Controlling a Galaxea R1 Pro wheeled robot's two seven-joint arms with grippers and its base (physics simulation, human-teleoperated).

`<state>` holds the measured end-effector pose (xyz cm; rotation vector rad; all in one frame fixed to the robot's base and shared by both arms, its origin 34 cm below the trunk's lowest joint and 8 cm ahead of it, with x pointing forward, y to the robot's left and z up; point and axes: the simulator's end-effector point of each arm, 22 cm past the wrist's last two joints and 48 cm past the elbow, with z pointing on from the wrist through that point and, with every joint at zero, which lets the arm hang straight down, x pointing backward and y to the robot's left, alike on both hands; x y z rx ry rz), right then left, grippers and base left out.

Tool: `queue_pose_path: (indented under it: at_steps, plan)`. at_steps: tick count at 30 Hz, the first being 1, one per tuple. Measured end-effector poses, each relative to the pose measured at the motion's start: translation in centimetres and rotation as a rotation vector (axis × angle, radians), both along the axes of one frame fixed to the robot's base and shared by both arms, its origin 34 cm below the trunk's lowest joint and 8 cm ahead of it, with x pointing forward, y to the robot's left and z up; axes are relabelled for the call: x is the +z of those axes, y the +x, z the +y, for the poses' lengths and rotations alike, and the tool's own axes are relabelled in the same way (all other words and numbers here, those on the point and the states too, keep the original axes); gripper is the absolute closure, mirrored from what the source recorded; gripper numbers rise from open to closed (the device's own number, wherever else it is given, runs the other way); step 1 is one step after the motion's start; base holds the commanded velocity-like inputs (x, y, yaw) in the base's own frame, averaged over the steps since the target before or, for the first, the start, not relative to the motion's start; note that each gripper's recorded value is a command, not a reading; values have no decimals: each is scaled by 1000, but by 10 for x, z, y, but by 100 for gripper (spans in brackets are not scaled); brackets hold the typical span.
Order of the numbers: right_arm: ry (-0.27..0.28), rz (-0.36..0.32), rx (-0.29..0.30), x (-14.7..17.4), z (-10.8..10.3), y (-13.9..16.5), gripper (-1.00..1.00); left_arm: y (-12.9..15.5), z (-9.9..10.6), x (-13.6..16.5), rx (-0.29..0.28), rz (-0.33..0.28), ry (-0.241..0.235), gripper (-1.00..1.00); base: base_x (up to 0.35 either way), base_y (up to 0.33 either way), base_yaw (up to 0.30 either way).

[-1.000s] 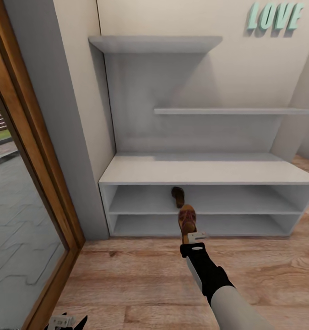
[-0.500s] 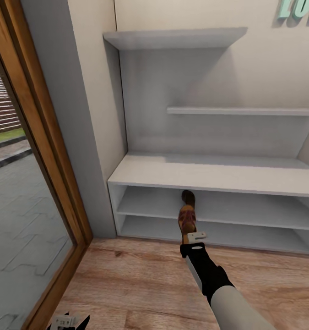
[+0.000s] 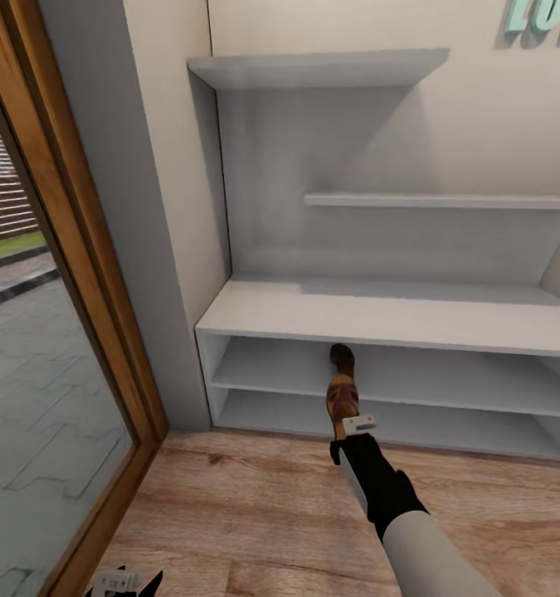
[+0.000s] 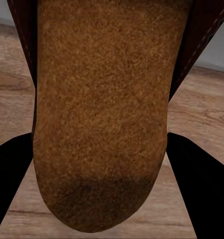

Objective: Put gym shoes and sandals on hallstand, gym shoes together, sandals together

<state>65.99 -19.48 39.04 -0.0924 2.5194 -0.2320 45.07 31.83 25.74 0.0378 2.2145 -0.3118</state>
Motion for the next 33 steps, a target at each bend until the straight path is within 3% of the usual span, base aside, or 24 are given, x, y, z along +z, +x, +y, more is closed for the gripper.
queue_pose_path:
  at_steps: [11,33]
  plan:
    - [0,16,2,-4,0,-4,100,0,0,0,0,0,0,-100,0,0,9]
    - [0,38,2,-17,0,-7,100,-5,0,-7,1,19,0,-100,91,-57,144]
